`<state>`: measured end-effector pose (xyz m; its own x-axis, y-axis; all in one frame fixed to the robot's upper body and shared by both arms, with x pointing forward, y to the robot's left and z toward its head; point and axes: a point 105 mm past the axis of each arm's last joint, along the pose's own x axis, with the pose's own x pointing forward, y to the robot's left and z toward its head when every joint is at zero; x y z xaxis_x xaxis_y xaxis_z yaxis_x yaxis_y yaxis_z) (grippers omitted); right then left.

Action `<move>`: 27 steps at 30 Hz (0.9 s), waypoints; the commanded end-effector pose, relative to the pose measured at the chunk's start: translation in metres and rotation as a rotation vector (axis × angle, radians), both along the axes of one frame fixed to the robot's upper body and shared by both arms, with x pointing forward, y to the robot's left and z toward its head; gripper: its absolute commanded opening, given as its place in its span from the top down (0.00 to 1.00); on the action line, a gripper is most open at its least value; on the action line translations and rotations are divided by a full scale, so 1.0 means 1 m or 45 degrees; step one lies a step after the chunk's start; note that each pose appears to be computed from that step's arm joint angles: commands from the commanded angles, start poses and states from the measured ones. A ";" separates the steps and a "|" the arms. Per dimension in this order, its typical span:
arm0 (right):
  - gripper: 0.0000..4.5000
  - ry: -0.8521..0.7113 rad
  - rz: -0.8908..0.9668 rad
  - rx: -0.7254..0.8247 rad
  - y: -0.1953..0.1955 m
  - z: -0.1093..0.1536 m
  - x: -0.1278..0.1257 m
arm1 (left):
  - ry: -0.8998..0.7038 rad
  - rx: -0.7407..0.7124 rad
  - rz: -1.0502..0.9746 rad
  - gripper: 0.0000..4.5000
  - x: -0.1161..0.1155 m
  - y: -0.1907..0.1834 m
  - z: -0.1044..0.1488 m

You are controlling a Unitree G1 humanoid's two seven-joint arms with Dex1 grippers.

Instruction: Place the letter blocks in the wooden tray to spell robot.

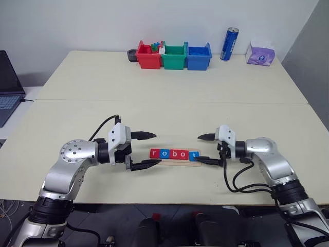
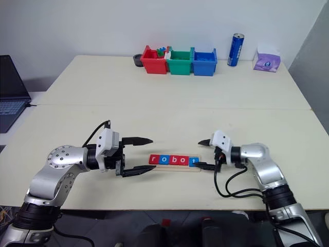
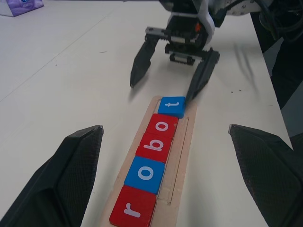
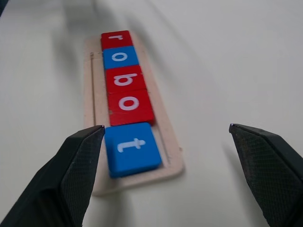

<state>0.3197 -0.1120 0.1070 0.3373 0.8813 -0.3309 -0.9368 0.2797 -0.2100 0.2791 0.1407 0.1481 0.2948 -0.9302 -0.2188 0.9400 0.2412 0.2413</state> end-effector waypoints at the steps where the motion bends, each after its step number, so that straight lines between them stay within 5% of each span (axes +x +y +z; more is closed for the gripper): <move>1: 0.12 0.002 0.033 0.075 -0.001 0.014 -0.009 | -0.047 -0.003 -0.022 0.00 0.001 -0.002 0.007; 12: 0.99 0.059 0.124 0.036 0.011 -0.004 -0.040 | -0.054 0.001 -0.024 0.00 0.004 -0.003 0.007; 27: 0.99 -0.017 0.125 -0.053 0.020 -0.018 -0.033 | -0.062 0.004 -0.019 0.00 0.005 -0.002 0.007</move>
<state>0.2834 -0.0965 0.0794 0.2484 0.8877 -0.3876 -0.9646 0.1900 -0.1829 0.2845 0.1421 0.1480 0.2999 -0.9282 -0.2203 0.9367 0.2428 0.2523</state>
